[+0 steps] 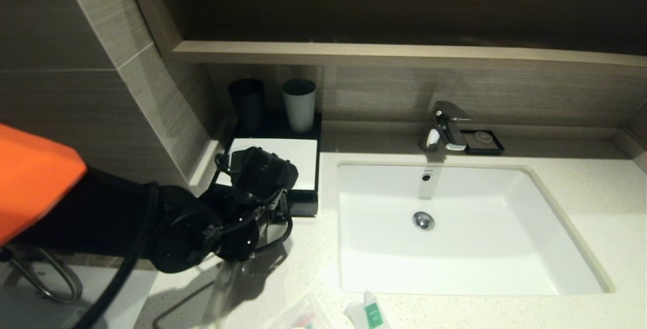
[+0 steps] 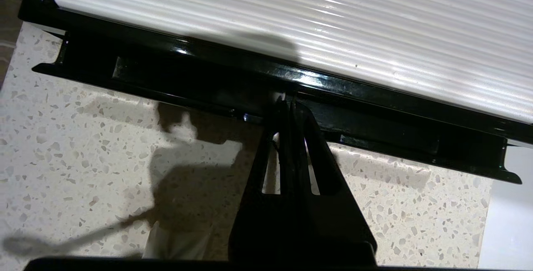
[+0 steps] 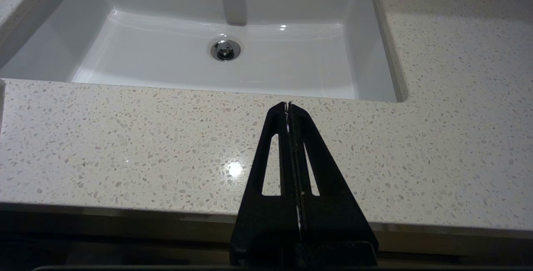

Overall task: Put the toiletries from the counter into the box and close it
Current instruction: Open the drawer

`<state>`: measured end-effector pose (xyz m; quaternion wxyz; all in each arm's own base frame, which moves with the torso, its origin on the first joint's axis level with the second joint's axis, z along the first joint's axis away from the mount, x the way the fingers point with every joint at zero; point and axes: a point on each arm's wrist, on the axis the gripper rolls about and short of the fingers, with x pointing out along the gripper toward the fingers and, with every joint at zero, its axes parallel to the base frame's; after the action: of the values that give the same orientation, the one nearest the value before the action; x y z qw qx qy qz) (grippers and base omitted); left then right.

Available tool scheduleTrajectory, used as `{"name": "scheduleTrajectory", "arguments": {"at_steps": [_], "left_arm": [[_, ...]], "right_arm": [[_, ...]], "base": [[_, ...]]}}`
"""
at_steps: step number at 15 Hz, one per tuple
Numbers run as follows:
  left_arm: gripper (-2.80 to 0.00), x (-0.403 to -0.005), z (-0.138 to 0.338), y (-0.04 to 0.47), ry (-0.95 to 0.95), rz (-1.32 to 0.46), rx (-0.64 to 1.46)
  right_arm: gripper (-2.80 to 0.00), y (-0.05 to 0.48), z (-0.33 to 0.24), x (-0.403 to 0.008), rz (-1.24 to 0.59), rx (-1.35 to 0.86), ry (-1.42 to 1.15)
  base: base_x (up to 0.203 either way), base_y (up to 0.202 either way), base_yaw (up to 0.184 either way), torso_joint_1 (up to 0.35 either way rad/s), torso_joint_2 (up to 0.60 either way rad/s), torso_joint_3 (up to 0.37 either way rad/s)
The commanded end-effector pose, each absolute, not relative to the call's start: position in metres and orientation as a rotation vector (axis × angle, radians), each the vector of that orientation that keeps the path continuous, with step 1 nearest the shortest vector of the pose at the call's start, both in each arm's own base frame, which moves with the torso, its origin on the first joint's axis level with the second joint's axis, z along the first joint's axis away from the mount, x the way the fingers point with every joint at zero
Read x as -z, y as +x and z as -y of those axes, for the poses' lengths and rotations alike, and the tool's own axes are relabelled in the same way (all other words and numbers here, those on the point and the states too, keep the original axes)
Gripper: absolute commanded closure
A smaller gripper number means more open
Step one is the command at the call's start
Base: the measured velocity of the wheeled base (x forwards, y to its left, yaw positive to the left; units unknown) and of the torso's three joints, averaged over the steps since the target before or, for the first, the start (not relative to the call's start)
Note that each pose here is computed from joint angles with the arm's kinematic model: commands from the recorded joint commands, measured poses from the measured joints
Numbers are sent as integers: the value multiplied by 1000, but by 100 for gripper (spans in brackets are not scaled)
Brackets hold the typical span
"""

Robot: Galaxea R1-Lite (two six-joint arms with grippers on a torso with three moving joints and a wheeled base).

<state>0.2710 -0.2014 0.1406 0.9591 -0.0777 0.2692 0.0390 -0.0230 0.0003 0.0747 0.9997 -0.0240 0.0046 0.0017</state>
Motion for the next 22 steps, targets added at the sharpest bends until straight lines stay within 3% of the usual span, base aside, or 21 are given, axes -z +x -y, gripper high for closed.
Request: {"name": "scheduleTrajectory", "arguments": {"at_steps": [1,22], "left_arm": [[0,-141,201,271,-160,-544,-82],[0,-151,199,258,-117,-601,-82]], "right_arm": [[0,-23,0,-75,-11,-3,-49],[0,-23,0,-75,-9,-3,-49]], "base": [[0,0,0,0,0,0],[0,0,0,0,0,0]]}}
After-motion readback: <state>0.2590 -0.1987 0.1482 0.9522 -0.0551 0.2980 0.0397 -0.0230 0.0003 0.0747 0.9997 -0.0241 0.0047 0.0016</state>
